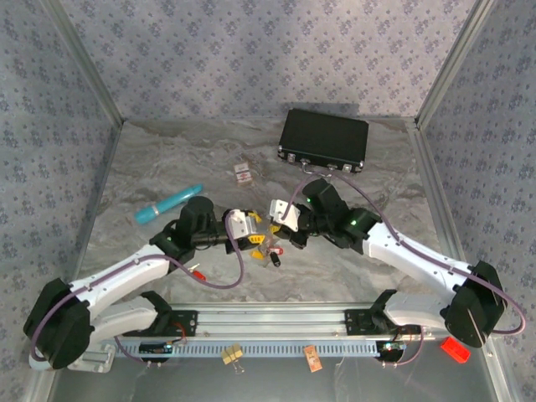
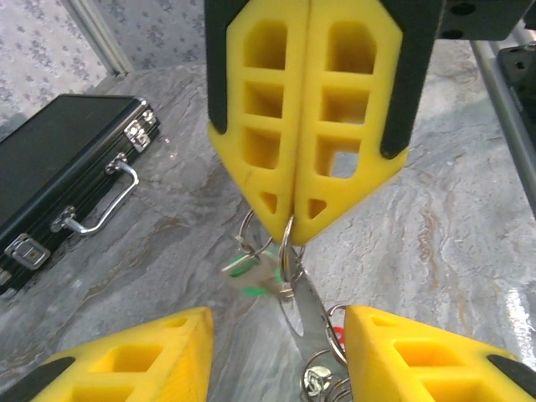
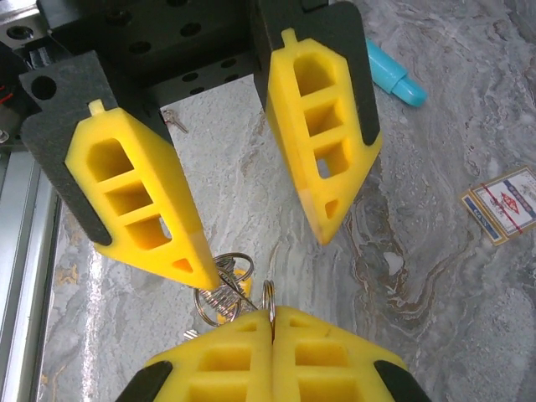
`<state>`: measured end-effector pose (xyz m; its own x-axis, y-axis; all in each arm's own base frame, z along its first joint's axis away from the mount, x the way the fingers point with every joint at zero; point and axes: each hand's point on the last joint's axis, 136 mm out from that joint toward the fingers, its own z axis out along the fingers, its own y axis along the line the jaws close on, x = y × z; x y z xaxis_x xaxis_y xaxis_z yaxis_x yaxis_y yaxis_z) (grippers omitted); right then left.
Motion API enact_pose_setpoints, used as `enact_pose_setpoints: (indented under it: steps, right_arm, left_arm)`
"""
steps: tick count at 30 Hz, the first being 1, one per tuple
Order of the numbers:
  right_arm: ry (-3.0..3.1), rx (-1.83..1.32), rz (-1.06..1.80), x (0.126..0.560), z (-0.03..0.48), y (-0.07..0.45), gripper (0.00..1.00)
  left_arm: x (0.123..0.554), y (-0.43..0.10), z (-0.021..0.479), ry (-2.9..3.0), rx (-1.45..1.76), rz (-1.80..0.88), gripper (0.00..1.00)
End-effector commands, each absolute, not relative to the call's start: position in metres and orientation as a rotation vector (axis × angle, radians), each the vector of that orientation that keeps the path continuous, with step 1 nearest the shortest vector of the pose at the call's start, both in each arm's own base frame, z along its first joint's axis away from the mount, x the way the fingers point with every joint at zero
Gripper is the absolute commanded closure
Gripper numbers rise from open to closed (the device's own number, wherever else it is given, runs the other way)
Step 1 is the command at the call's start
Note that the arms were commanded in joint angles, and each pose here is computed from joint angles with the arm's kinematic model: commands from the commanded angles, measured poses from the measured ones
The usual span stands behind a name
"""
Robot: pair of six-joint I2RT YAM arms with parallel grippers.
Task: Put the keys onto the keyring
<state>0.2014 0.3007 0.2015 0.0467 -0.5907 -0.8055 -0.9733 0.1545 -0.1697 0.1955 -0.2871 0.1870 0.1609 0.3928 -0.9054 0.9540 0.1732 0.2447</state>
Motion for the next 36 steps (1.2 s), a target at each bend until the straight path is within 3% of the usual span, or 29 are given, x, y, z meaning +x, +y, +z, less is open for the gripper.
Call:
enact_pose_setpoints:
  steps: [1, 14, 21, 22, 25, 28, 36]
  right_arm:
    - [1.572, -1.553, 0.606, 0.197, 0.213, 0.304, 1.0]
    - [1.562, -1.591, 0.603, 0.192, 0.209, 0.31, 1.0]
    - [1.563, -1.594, 0.608, 0.191, 0.208, 0.31, 1.0]
    - [1.567, -1.588, 0.608, 0.191, 0.208, 0.31, 1.0]
    - [1.566, -1.52, 0.628, 0.193, 0.216, 0.305, 0.8]
    - [1.556, -1.406, 0.663, 0.195, 0.224, 0.293, 0.7]
    - [1.523, -1.363, 0.676, 0.184, 0.204, 0.285, 0.71]
  left_arm:
    - [0.186, -0.299, 0.209, 1.313, 1.428, -0.761, 0.58]
    - [0.186, -0.303, 0.205, 1.323, 1.458, -0.767, 0.76]
    - [0.182, -0.303, 0.204, 1.327, 1.477, -0.768, 1.0]
    - [0.183, -0.303, 0.204, 1.328, 1.477, -0.766, 1.0]
    - [0.184, -0.301, 0.203, 1.337, 1.468, -0.752, 1.0]
    - [0.185, -0.298, 0.202, 1.348, 1.447, -0.738, 1.0]
    - [0.181, -0.294, 0.205, 1.347, 1.367, -0.78, 1.0]
